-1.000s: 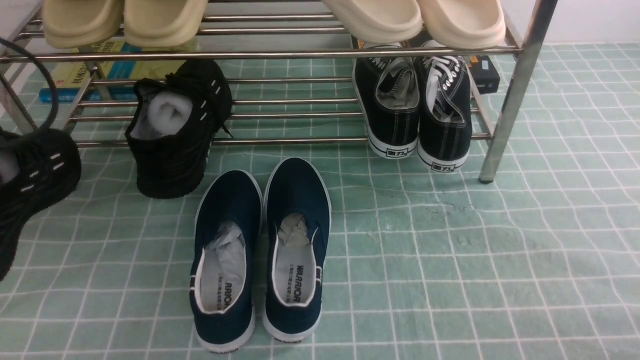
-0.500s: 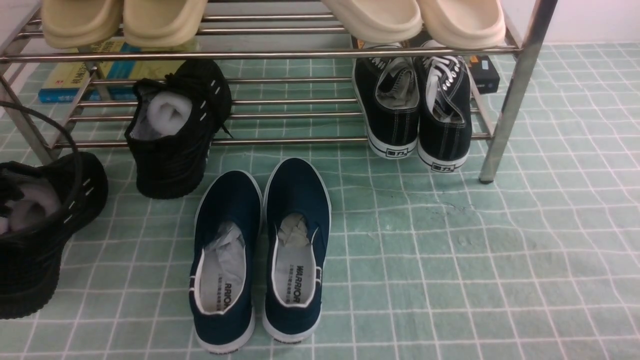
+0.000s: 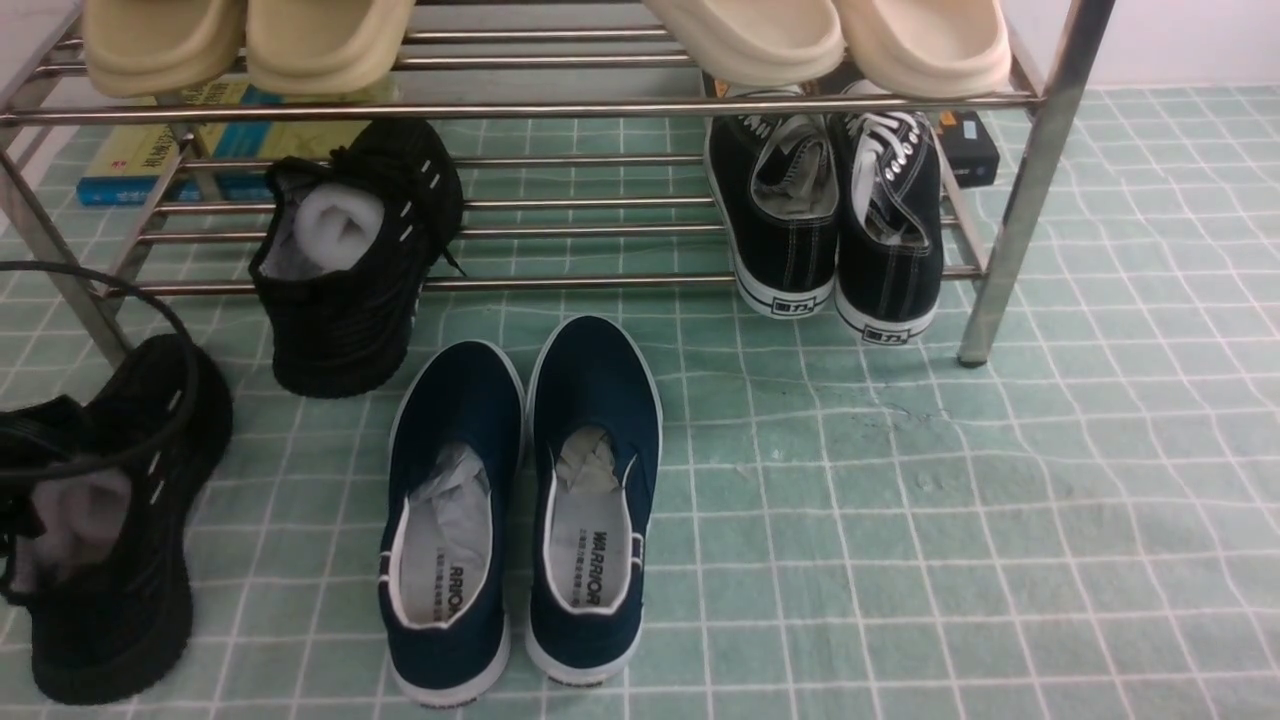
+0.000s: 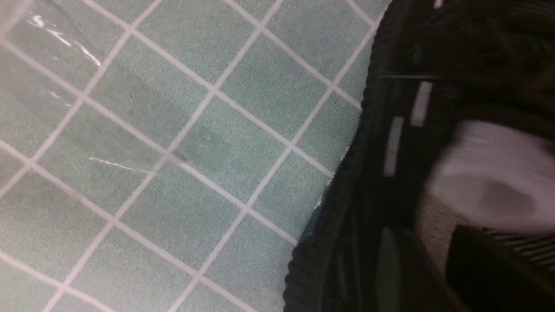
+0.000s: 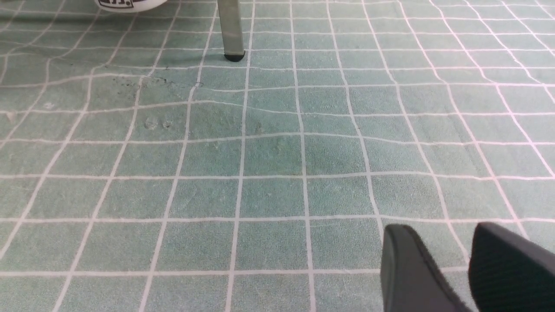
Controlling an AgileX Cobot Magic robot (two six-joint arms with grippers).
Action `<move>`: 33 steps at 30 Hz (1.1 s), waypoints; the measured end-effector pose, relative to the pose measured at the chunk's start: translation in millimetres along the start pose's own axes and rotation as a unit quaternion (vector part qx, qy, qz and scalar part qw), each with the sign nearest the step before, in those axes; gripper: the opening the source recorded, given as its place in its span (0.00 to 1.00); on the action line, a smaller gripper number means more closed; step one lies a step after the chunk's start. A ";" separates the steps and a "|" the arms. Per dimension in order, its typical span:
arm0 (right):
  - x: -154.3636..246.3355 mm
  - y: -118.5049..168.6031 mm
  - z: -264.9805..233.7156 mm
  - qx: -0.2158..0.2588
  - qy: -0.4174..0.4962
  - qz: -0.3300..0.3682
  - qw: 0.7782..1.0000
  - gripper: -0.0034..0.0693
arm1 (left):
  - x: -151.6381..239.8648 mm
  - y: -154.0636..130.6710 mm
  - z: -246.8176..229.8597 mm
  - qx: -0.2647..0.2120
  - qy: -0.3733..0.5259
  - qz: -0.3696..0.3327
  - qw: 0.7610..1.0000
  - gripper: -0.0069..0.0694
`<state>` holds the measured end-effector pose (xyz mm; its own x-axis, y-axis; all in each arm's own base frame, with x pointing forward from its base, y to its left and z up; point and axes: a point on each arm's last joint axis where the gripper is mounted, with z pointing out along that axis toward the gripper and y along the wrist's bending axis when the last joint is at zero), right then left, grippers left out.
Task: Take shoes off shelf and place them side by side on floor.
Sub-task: 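Set the held shoe down on the floor in front of the rack with the left gripper, then grasp the leftmost shoe on the bottom shelf of the shoe rack with the left gripper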
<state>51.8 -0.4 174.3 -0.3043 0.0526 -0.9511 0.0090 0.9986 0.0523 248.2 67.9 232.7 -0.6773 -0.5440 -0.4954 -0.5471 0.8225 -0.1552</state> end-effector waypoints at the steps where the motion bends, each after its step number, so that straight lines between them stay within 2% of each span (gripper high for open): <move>1: 0.0 0.0 0.0 0.000 0.000 0.000 1.000 0.37 | -1.3 -0.3 -2.3 -0.001 0.002 -0.001 1.000 0.40; 5: 0.0 0.0 0.0 0.000 0.000 0.000 1.000 0.37 | -15.6 -4.1 -23.0 -0.001 -0.011 0.000 1.000 0.50; 10: 0.0 0.0 0.0 0.000 0.000 0.000 1.000 0.37 | -42.2 -15.2 -61.6 0.023 -0.037 -0.009 0.999 0.49; 12: 0.0 0.0 0.0 0.000 0.000 0.000 1.000 0.37 | -49.7 -21.2 -76.4 0.039 -0.026 0.005 0.999 0.43; 14: 0.0 0.0 0.0 0.000 0.000 0.000 1.000 0.37 | -54.8 -27.9 -89.1 0.059 -0.006 0.026 0.998 0.31; 15: 0.0 0.0 0.0 0.000 0.000 0.000 1.000 0.37 | -53.8 -28.2 -88.7 0.061 0.000 0.029 0.998 0.30; 16: 0.0 0.0 0.0 0.000 0.000 0.000 1.000 0.37 | -56.0 -36.1 -99.6 0.092 0.028 0.056 0.994 0.18; 17: 0.0 0.0 0.0 0.000 0.000 0.000 1.000 0.37 | -56.5 -37.0 -102.1 0.096 0.031 0.060 0.993 0.16; 18: -0.1 0.0 0.0 0.000 0.000 0.000 1.000 0.37 | -57.4 -42.6 -108.7 0.122 0.043 0.082 0.988 0.11; 19: -0.1 0.0 0.0 0.000 0.000 0.000 1.000 0.37 | -57.2 -44.0 -110.1 0.129 0.045 0.082 0.987 0.11; 20: -0.1 0.0 0.0 0.000 0.000 0.000 1.000 0.37 | -56.8 -49.2 -117.8 0.157 0.059 0.098 0.981 0.09; 24: -0.1 0.0 0.0 0.000 0.000 0.000 1.000 0.37 | -53.4 -55.1 -127.2 0.192 0.086 0.117 0.971 0.11; 26: -0.1 0.0 0.0 0.000 0.000 0.000 1.000 0.37 | -52.2 -55.5 -127.3 0.191 0.090 0.121 0.970 0.14; 30: -0.1 0.0 0.0 0.000 0.000 0.000 1.000 0.37 | -43.7 -65.3 -125.8 0.161 0.100 0.133 0.973 0.26; 32: -0.1 0.0 0.0 0.000 0.000 0.000 1.000 0.37 | -32.9 -77.2 -124.5 0.141 0.109 0.154 0.972 0.32; 33: -0.1 0.0 0.0 0.000 0.000 0.000 1.000 0.37 | -23.6 -87.5 -124.4 0.123 0.110 0.185 0.969 0.37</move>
<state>51.9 -0.4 174.4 -0.3036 0.0526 -0.9514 0.0089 0.9986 0.0523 250.8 -11.9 364.3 -0.9076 -0.2045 -0.3665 -0.1314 0.9678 -0.2147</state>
